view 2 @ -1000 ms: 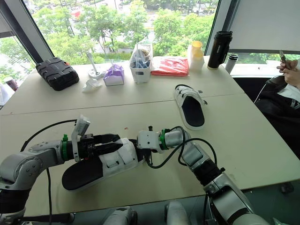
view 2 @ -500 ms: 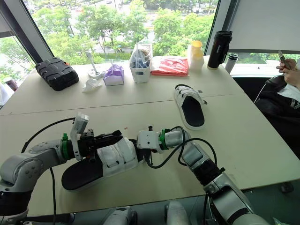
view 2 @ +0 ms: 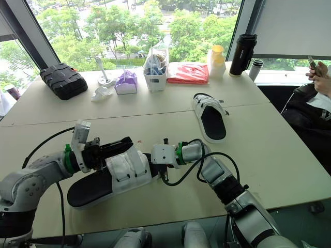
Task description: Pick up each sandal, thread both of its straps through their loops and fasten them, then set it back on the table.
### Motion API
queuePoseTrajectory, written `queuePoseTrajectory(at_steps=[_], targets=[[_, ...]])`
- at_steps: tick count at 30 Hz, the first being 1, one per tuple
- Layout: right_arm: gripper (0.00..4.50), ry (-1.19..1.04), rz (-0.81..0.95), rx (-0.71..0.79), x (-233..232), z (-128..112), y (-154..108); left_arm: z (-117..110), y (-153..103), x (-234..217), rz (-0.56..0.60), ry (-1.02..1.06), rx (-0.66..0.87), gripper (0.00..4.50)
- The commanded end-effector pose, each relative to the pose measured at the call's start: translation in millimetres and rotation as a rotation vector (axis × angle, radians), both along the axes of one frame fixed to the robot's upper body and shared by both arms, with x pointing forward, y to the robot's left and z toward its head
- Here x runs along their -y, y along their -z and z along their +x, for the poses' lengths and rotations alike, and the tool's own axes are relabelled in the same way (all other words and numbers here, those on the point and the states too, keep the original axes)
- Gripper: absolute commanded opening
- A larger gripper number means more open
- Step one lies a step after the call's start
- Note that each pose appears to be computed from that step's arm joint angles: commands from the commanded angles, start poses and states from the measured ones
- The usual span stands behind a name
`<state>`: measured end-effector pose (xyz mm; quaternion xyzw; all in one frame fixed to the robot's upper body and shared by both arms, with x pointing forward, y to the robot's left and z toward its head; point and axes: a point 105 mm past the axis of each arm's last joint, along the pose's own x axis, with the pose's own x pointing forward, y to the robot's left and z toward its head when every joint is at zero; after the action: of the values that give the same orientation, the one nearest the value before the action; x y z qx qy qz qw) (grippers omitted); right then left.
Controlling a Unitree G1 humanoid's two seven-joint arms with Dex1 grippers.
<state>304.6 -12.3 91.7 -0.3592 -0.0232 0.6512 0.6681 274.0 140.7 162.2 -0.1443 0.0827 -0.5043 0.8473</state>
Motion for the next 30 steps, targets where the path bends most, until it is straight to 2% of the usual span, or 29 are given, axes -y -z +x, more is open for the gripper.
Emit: queuePoseTrajectory(at_steps=[1,13,20,28,29,30], targets=[[0.0,-0.012,-0.053,-0.024,3,-5,12,10,-10,-5,0.007,-0.044,0.079,0.06],[0.0,-0.004,-0.053,-0.023,4,-5,11,23,22,-8,0.037,-0.072,0.005,0.06],[0.0,0.002,-0.053,-0.026,5,-6,12,29,46,-18,0.143,-0.129,-0.022,0.06],[0.0,0.005,-0.048,-0.023,3,-4,11,31,61,-21,0.223,-0.128,-0.072,0.06],[0.0,0.006,-0.047,-0.023,3,-4,11,31,63,-21,0.245,-0.125,-0.076,0.69],[0.0,0.006,-0.046,-0.024,3,-4,11,32,64,-21,0.26,-0.123,-0.077,1.09]])
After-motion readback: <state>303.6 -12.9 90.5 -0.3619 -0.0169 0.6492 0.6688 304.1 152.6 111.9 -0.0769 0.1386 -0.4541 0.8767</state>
